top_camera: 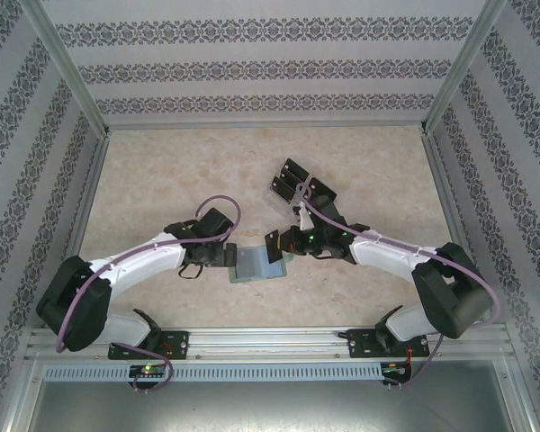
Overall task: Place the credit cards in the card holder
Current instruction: Insert the credit card into the card slot.
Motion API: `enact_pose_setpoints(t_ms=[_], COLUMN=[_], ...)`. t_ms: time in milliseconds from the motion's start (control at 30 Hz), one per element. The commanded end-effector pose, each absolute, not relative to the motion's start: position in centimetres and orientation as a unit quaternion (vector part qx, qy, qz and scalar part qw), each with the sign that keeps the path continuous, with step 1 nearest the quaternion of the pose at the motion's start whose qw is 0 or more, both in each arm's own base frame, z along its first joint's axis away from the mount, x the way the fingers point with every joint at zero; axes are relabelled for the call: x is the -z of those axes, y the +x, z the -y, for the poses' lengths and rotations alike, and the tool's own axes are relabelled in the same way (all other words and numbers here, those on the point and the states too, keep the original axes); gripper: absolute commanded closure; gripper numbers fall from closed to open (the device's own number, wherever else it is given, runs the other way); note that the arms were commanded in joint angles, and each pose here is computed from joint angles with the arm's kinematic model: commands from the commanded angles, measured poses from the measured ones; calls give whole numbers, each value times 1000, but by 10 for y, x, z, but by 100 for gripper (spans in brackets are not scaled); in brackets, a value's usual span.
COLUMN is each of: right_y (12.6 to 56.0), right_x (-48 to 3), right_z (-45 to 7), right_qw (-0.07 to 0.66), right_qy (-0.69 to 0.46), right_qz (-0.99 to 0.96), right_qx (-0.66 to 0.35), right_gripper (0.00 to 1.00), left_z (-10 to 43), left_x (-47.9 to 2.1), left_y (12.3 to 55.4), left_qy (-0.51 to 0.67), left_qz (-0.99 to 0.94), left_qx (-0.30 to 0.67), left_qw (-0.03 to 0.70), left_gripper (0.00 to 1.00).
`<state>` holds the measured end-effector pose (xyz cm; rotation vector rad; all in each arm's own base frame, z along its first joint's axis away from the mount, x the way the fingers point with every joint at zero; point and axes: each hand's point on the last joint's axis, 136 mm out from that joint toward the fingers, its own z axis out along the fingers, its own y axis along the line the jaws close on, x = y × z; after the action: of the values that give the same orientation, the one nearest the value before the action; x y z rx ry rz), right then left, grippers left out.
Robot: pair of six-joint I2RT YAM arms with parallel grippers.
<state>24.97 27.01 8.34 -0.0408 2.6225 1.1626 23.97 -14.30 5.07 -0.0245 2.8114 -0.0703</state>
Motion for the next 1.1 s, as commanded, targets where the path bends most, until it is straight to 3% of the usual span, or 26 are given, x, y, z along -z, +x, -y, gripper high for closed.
enact_pose_setpoints(t_ms=[0,1067], right_y=[259,232], right_x=[-109,-49], right_z=[-285,-296], right_qw=[164,119], right_qy=[3,20], right_qz=[-867,-868], right_qx=[-471,-482], right_gripper=[100,100], left_z=[156,138], left_x=[-56,-22], left_y=[246,228], left_qy=[7,16], left_qz=[-984,-988], left_qx=[27,-47], left_qw=[176,146], left_gripper=[0,0])
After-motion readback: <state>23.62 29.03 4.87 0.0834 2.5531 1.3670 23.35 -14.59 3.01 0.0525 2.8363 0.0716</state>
